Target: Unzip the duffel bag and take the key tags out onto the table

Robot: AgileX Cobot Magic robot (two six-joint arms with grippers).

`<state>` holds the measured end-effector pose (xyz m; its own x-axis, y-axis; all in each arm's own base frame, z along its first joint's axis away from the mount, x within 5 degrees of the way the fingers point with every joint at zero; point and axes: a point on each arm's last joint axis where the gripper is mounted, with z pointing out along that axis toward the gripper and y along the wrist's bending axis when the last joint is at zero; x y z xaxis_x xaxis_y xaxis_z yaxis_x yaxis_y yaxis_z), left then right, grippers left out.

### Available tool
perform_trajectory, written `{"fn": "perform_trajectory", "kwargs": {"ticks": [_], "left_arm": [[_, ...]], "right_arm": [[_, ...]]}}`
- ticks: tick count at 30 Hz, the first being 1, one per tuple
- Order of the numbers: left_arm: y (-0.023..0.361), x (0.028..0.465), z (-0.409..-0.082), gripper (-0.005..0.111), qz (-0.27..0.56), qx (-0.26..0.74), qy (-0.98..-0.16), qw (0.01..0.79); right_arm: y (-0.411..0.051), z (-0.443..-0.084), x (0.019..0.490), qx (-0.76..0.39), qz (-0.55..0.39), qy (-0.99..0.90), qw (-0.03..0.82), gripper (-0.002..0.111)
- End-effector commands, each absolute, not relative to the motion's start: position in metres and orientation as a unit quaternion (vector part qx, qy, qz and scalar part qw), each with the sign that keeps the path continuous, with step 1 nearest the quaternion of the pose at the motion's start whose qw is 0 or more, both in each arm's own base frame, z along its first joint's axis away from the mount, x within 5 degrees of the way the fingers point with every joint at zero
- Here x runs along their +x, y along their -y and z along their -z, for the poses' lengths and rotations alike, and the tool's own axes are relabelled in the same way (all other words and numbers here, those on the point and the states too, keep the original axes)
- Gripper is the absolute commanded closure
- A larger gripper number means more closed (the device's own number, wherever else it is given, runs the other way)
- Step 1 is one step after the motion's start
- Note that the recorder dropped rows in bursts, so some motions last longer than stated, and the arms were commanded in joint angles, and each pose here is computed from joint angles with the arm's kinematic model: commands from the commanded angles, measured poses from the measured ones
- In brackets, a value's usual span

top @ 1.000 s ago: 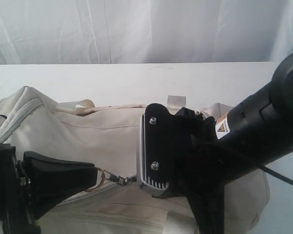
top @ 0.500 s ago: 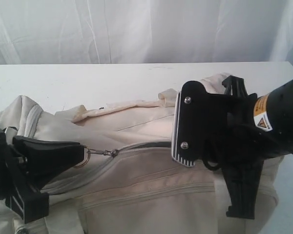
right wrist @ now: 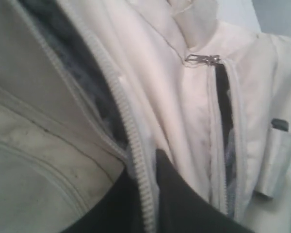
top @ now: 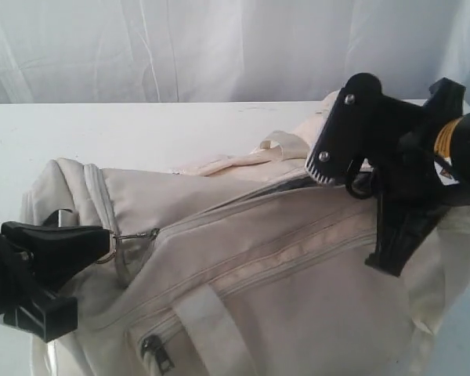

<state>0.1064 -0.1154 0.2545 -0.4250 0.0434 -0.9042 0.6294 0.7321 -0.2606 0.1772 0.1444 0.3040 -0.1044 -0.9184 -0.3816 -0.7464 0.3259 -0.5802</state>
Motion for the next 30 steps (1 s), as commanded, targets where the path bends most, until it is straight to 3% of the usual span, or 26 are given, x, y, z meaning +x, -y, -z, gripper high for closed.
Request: {"fn": "perform_trajectory", "kwargs": {"ticks": [1, 8, 14, 15, 17, 20, 22, 25, 30], "left_arm": [[0.106, 0.112, -0.255, 0.107, 0.260, 0.182, -0.791, 0.523], [0.093, 0.099, -0.273, 0.107, 0.294, 0.172, -0.755, 0.561], [0.088, 0.079, -0.287, 0.107, 0.345, 0.214, -0.710, 0.576], [0.087, 0.078, -0.287, 0.107, 0.344, 0.218, -0.707, 0.578], [0.087, 0.079, -0.287, 0.107, 0.343, 0.218, -0.707, 0.579], [0.087, 0.079, -0.287, 0.107, 0.342, 0.218, -0.707, 0.579], [0.087, 0.079, -0.287, 0.107, 0.343, 0.219, -0.707, 0.579], [0.088, 0.077, -0.287, 0.107, 0.335, 0.240, -0.701, 0.583], [0.088, 0.078, -0.287, 0.107, 0.311, 0.262, -0.692, 0.596]], "right_arm": [[-0.125, -0.314, 0.207, -0.475, 0.152, -0.763, 0.411, 0.108], [-0.127, -0.289, 0.235, -0.408, 0.121, -0.812, 0.400, 0.108], [-0.138, -0.331, 0.220, -0.336, -0.026, -0.771, 0.541, 0.107], [-0.136, -0.335, 0.217, -0.338, -0.024, -0.766, 0.547, 0.105], [-0.130, -0.336, 0.213, -0.349, 0.001, -0.769, 0.535, 0.089], [-0.127, -0.328, 0.207, -0.360, 0.023, -0.795, 0.488, 0.050], [-0.138, -0.325, 0.199, -0.407, 0.012, -0.783, 0.471, 0.045], [-0.166, -0.326, 0.175, -0.529, -0.027, -0.708, 0.467, 0.046], [-0.191, -0.330, 0.151, -0.590, -0.067, -0.640, 0.487, 0.046]]}}
